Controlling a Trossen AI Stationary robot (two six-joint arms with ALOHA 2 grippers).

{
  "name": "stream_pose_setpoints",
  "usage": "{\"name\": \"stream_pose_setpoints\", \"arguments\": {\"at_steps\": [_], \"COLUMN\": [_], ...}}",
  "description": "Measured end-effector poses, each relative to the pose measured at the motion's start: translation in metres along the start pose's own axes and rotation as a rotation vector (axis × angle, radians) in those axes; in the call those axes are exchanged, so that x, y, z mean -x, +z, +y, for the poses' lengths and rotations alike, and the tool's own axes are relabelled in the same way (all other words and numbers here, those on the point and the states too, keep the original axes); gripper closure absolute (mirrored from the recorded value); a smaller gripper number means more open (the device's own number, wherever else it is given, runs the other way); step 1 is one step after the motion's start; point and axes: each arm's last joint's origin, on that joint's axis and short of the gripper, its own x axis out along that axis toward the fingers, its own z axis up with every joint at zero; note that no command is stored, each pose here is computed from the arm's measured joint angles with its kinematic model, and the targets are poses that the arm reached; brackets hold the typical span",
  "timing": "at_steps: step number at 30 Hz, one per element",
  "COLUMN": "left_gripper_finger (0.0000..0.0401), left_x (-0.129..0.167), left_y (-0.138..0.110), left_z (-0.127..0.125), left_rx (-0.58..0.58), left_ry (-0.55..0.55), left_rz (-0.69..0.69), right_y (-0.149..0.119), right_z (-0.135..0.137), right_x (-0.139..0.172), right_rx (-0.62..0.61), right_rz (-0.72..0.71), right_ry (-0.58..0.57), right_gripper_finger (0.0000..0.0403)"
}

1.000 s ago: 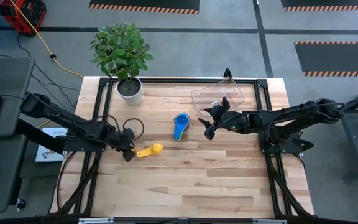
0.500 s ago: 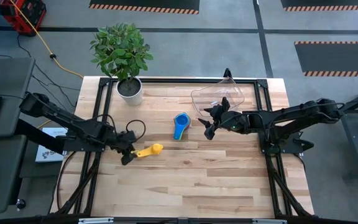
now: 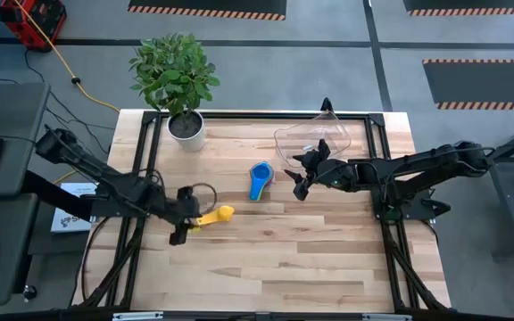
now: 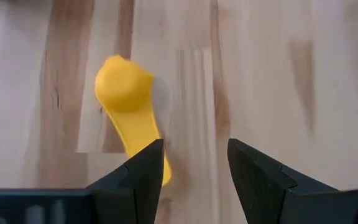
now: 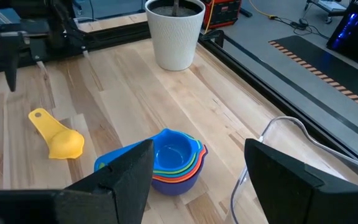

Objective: Nest measuring cups in basket
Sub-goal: Stack the yellow measuring cup on top of the blue measuring cup

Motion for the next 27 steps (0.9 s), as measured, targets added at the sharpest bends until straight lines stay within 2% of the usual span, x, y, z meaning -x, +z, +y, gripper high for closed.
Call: {"name": "stream_pose_setpoints", "arguments": {"at_steps": [7, 14, 17, 22, 27], "left_gripper_finger": [0.0231, 0.0231, 0.0231, 0.0231, 0.0231], "left_x": [-0.002, -0.006, -0.011, -0.016, -0.019], "left_y": [0.013, 0.021, 0.023, 0.030, 0.028], "left_z": [-0.026, -0.047, -0.057, -0.075, -0.086], "left_rx": [-0.253, -0.534, -0.621, -0.673, -0.632], "left_ry": [0.063, 0.234, 0.266, 0.231, 0.164], "left_rz": [0.071, 0.180, 0.198, 0.197, 0.225], "right_y": [-0.001, -0.001, -0.001, -0.001, -0.001], "right_z": [0.000, 0.001, 0.001, 0.001, 0.001], "right_x": [0.000, 0.000, 0.000, 0.000, 0.000], "right_rx": [0.004, 0.007, 0.003, 0.004, 0.013], "right_rz": [0.006, 0.014, 0.017, 0.018, 0.017], "right_ry": [-0.001, 0.030, 0.042, 0.042, 0.038], "right_gripper_finger": [0.0160, 0.0160, 0.0160, 0.0160, 0.0160]}}
